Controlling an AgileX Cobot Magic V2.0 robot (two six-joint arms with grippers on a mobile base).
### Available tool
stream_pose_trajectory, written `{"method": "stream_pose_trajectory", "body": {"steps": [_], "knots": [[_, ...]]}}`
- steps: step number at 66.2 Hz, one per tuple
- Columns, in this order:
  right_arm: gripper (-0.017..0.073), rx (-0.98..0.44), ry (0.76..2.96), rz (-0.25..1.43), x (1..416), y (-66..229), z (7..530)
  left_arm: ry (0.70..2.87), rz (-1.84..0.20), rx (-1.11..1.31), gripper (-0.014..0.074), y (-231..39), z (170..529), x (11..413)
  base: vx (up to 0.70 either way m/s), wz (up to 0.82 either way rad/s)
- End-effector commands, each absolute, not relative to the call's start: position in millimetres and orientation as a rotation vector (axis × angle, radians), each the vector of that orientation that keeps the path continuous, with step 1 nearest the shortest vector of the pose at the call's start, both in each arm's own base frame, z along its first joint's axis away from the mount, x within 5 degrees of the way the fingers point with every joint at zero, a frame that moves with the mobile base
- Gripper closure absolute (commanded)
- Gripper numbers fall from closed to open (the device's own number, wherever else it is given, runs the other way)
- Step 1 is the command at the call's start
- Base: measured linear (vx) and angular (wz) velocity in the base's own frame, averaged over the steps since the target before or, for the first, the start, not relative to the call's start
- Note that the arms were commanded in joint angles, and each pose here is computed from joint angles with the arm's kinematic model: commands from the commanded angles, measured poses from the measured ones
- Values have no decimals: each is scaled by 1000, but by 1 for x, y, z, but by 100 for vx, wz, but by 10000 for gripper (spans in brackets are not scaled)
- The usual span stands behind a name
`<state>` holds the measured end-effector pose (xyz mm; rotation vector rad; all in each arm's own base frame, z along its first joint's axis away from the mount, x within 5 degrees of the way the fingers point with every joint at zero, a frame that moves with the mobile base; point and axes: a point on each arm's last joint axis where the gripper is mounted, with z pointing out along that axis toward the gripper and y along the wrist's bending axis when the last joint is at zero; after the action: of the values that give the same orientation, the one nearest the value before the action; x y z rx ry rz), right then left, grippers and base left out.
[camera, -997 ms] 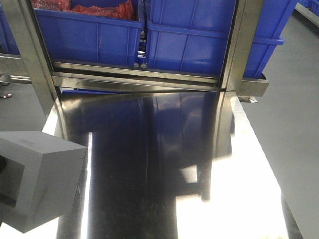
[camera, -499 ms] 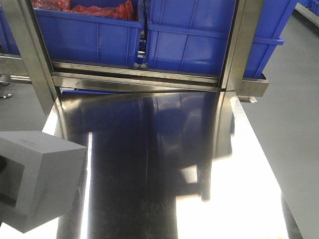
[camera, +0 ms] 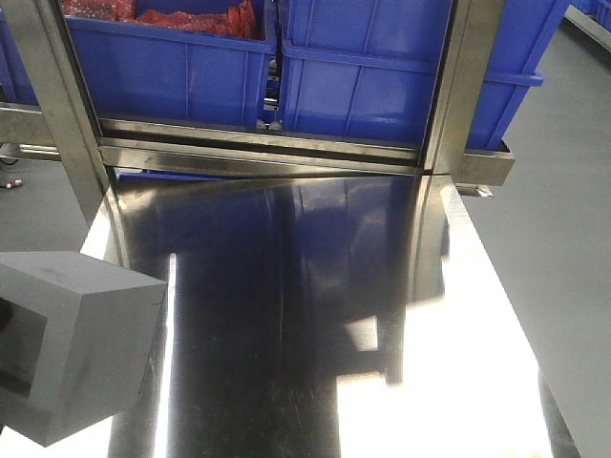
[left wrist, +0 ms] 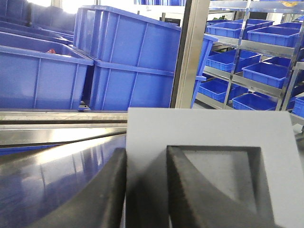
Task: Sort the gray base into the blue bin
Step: 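Lift the gray block with the left gripper toward the robot, then turn the base away from the table holding the block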
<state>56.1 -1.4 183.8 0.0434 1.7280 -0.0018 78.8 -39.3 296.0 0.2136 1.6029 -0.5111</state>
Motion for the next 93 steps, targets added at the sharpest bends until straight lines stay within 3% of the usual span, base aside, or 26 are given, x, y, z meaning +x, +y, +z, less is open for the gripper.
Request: {"method": "stream_pose_trajectory", "body": {"steps": [1, 36, 93], "knots": [[564, 32, 1676, -18, 58, -2, 189, 1471, -543, 184, 591, -38, 315, 78, 0, 0], [564, 32, 1676, -18, 58, -2, 189, 1471, -543, 184, 591, -38, 315, 78, -2, -8], [564, 32, 1676, -18, 58, -2, 189, 1471, -543, 184, 591, -38, 315, 78, -10, -55]]}}
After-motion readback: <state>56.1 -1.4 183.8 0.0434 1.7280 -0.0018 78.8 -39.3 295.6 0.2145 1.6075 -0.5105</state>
